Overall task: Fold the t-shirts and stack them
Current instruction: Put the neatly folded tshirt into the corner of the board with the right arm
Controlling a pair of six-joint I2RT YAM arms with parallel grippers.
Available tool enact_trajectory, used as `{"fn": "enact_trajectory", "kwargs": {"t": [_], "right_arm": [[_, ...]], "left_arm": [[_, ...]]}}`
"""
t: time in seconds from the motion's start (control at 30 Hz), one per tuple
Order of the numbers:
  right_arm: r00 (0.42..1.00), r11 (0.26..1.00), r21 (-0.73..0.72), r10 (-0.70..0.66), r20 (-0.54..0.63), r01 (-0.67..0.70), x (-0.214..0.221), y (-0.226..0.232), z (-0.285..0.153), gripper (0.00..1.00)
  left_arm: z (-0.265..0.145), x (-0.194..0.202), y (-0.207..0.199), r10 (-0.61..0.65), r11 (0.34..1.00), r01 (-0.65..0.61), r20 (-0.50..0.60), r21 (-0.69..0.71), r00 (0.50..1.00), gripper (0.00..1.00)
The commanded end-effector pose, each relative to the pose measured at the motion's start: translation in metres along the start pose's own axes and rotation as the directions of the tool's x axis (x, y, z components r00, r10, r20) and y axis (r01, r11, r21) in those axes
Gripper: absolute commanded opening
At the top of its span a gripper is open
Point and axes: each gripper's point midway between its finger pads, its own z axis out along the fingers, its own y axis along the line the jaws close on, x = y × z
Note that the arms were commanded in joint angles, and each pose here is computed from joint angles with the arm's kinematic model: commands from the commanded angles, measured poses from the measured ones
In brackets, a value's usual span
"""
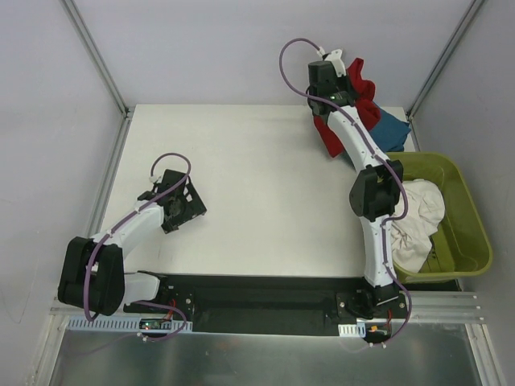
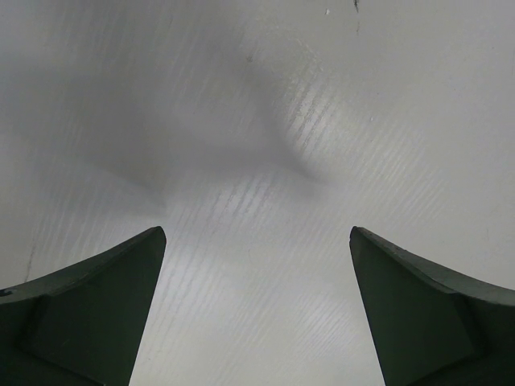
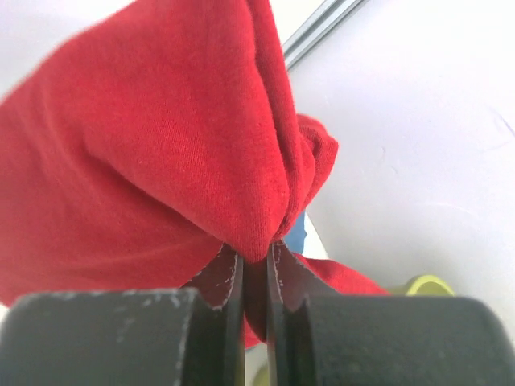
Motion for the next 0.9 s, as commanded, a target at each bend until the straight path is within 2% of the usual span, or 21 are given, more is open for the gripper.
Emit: {"fn": "enact_trajectory", "kwargs": {"t": [0.0,0.03,0.07,0.13,0.17,0.23,0.27,0.3,0.37,0.4,0.47,0.57,0.67,0.87], "right_arm": [[0.934,0.942,-0.015,0.334,0.128,-0.335,-0.067,-0.065,-0.029,0.0],[0.924,0.931,-0.017,0.363,0.12,-0.364,-0.065,-0.069,-0.023,0.01],[0.88,0.887,-0.055,0.461,0.11,-0.458,-0.068,-0.069,-0.023,0.0],[0.834,0.837,-0.061,0.548,0.068,-0.545,-0.059,-0.078,-0.01,0.01],[0.767,0.766,-0.088,0.641,0.04,-0.636,-0.059,-0.075,-0.005,0.0],[0.686,0.683,-0.075,0.727,-0.021,-0.726,-0.046,-0.089,0.012,0.01],[0.643,0.632,-0.122,0.762,-0.081,-0.765,-0.045,-0.084,0.014,0.01],[0.56,0.553,-0.088,0.817,-0.135,-0.828,-0.031,-0.086,0.027,0.01],[0.501,0.495,-0.085,0.847,-0.178,-0.865,-0.023,-0.087,0.03,0.01],[0.479,0.476,-0.063,0.858,-0.186,-0.877,-0.017,-0.089,0.035,0.01],[0.48,0.486,-0.022,0.852,-0.208,-0.874,0.002,-0.086,0.04,0.0],[0.428,0.454,0.036,0.86,-0.277,-0.89,0.033,-0.079,0.047,0.01],[0.335,0.385,0.095,0.88,-0.336,-0.918,0.06,-0.073,0.05,0.01],[0.298,0.361,0.094,0.869,-0.396,-0.928,0.067,-0.065,0.041,0.01]], "left_arm": [[-0.002,-0.011,-0.007,0.003,1.0,-0.003,0.023,0.002,1.0,0.99],[-0.002,-0.011,-0.006,0.005,1.0,-0.005,0.024,-0.001,1.0,0.99],[-0.001,-0.012,-0.006,0.005,1.0,-0.005,0.025,-0.005,1.0,0.99],[0.0,-0.011,-0.005,0.007,1.0,-0.007,0.02,-0.011,1.0,0.99],[0.001,-0.011,-0.006,0.008,1.0,-0.007,0.018,-0.013,1.0,0.99],[0.004,-0.012,-0.007,0.01,1.0,-0.01,0.008,-0.018,1.0,0.99],[0.005,-0.011,-0.007,0.011,1.0,-0.011,0.0,-0.018,1.0,0.99],[0.006,-0.011,-0.009,0.011,1.0,-0.011,-0.006,-0.016,1.0,0.99],[0.009,-0.01,-0.01,0.016,1.0,-0.016,-0.021,-0.019,1.0,0.99],[0.01,-0.009,-0.01,0.018,1.0,-0.018,-0.027,-0.02,0.999,0.99],[0.011,-0.008,-0.01,0.018,1.0,-0.019,-0.035,-0.025,0.999,1.0],[0.012,-0.006,-0.008,0.017,0.999,-0.018,-0.036,-0.03,0.999,0.99],[0.012,-0.006,-0.008,0.017,0.999,-0.018,-0.038,-0.028,0.999,0.99],[0.012,-0.004,-0.01,0.016,1.0,-0.016,-0.046,-0.019,0.999,0.99]]}}
